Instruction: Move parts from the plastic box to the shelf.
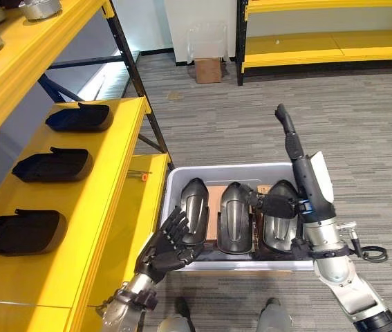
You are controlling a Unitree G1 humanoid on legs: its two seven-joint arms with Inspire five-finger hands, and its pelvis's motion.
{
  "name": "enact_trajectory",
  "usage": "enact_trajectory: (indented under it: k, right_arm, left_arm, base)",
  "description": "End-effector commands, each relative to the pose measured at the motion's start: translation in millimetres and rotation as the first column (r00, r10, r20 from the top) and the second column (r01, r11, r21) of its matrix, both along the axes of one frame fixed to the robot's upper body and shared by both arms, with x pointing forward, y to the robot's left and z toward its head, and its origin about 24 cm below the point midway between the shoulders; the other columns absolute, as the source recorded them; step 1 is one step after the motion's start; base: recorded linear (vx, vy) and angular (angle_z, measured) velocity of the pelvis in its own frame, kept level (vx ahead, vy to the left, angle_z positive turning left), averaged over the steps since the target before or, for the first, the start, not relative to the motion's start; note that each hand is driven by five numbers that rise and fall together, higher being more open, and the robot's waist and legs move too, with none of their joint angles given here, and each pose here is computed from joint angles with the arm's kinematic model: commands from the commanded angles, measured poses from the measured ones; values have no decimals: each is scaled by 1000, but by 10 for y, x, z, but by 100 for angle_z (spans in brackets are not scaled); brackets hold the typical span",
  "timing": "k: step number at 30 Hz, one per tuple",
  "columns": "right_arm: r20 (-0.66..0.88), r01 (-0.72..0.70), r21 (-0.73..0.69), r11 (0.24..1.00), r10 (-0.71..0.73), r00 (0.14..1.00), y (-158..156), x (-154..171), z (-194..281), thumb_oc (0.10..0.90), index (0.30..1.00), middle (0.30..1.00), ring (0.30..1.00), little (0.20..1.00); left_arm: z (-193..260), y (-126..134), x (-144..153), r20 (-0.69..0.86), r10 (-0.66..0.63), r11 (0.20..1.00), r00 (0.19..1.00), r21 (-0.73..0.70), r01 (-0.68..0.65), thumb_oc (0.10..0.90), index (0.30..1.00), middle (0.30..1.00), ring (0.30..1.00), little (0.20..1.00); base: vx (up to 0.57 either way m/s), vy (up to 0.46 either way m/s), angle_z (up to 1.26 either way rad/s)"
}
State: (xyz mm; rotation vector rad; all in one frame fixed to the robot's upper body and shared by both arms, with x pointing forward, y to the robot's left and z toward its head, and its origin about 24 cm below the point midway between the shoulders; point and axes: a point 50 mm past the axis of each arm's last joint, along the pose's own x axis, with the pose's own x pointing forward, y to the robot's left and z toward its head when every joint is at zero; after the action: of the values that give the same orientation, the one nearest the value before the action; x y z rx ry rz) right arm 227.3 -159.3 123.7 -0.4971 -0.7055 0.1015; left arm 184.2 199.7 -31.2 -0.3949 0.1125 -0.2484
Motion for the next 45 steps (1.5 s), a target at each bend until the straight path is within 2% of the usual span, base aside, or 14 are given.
enact_trajectory:
  k: [1, 7, 8, 12, 20, 21, 23, 34, 40, 45]
  right_arm:
    - [223, -8, -2, 1000, 9, 975, -28, 11, 452, 900, 1000, 1000, 1000, 1000]
    - [176, 64, -41, 997, -55, 983, -93, 100, 413, 900, 1000, 1000, 1000, 1000]
    - [114, 131, -80, 988, -121, 986, -160, 175, 368, 900, 1000, 1000, 1000, 1000]
    - [73, 193, -104, 976, -186, 980, -216, 235, 301, 900, 1000, 1000, 1000, 1000]
    - [73, 200, -108, 974, -193, 978, -218, 240, 298, 900, 1000, 1000, 1000, 1000]
    - [50, 290, -280, 915, -288, 956, -273, 368, 281, 900, 1000, 1000, 1000, 1000]
    - [33, 290, -297, 910, -293, 955, -279, 391, 290, 900, 1000, 1000, 1000, 1000]
    - [23, 281, -355, 892, -292, 956, -232, 467, 305, 900, 1000, 1000, 1000, 1000]
    - [15, 209, -461, 862, -228, 973, -74, 579, 325, 900, 1000, 1000, 1000, 1000]
    - [81, 246, -520, 818, -239, 967, -13, 640, 445, 900, 1000, 1000, 1000, 1000]
  left_arm:
    - [497, -5, 258, 293, 4, 999, 956, -44, 9, 900, 1000, 1000, 1000, 1000]
    - [591, 82, 296, 331, 92, 996, 939, -51, -79, 900, 1000, 1000, 1000, 1000]
    - [706, 185, 357, 354, 214, 977, 911, -79, -199, 900, 1000, 1000, 1000, 1000]
    - [842, 281, 402, 381, 326, 945, 865, -107, -309, 900, 1000, 1000, 1000, 1000]
    - [856, 290, 409, 381, 333, 943, 862, -121, -311, 900, 1000, 1000, 1000, 1000]
    - [1465, 273, 550, 526, 376, 926, 763, -232, -296, 900, 1000, 1000, 1000, 1000]
    - [1605, 221, 567, 568, 357, 934, 741, -224, -277, 900, 1000, 1000, 1000, 1000]
    - [1743, 148, 607, 596, 357, 934, 720, -220, -280, 900, 1000, 1000, 1000, 1000]
    - [1767, 299, 454, 572, 495, 869, 654, -300, -394, 900, 1000, 1000, 1000, 1000]
    - [1780, 283, 440, 603, 452, 892, 658, -278, -357, 900, 1000, 1000, 1000, 1000]
  base:
    - [-76, -45, 1]
    - [-64, -62, -4]
    - [-106, -145, -3]
    - [-77, -115, -1]
    - [-39, -26, 0]
    - [-310, -172, 1]
    - [-239, -106, 3]
    - [-60, -40, -5]
    - [-36, 108, -40]
    - [-55, 129, -85]
